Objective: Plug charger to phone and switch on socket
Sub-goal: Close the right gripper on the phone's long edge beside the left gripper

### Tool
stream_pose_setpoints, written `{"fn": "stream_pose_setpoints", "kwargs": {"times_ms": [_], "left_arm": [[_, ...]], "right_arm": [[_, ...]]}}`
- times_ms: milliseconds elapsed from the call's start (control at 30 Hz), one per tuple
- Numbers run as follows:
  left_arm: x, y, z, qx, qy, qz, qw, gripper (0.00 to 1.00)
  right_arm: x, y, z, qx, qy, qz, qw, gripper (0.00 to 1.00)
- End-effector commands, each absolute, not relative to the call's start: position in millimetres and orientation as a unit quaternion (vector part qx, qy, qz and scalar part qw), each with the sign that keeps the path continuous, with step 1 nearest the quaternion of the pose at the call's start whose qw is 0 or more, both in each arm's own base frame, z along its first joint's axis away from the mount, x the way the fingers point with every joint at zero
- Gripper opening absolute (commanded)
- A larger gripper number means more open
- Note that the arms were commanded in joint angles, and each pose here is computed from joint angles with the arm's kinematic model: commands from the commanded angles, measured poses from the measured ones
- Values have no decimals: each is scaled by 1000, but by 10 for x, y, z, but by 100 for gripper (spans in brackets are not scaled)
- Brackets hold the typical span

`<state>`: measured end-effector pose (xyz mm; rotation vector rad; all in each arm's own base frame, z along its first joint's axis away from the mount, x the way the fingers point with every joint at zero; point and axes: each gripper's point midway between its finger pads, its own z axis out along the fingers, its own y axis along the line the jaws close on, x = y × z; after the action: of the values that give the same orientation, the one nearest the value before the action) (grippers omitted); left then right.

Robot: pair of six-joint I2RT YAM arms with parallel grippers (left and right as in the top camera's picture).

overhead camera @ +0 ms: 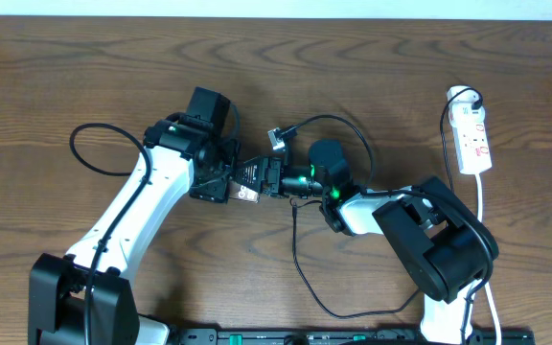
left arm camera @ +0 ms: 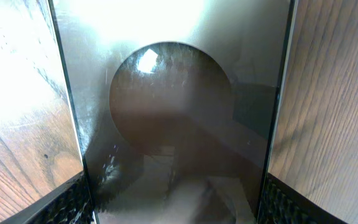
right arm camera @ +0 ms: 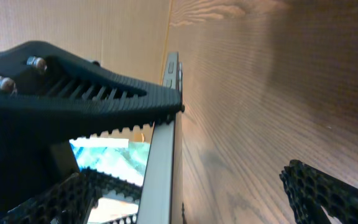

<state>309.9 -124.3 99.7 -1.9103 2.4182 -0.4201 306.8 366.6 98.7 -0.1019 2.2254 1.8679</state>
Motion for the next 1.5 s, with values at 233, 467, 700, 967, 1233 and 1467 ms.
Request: {"fn": "stream_pose_setpoints", "kwargs": {"times_ms": [233,467,700,967,1233,1467], "left_arm": [[3103,-1229,1051,-627,767,-132,30,7],[3095,-1227,1049,-627,767,-131,29,7],[3096,-1228,1049,-627,767,-131,29,7],[3112,-1240,1055,-627,767,-135,30,7],[3111,-1240,1055,-627,767,-135,30,8],[3110,-1242,1055,-626,767,-135,30,7]], "right_arm": [[3043,3744,958,-33,762,637,115,98],[3033,3753,957,-34,762,636,115,87],[3029,3755,957,-34,762,637,114,82],[2992,3809,952,-34,763,635,116,75],[2998,3807,952,-33,763,635,117,66],[2998,3808,952,-33,763,635,117,62]]}}
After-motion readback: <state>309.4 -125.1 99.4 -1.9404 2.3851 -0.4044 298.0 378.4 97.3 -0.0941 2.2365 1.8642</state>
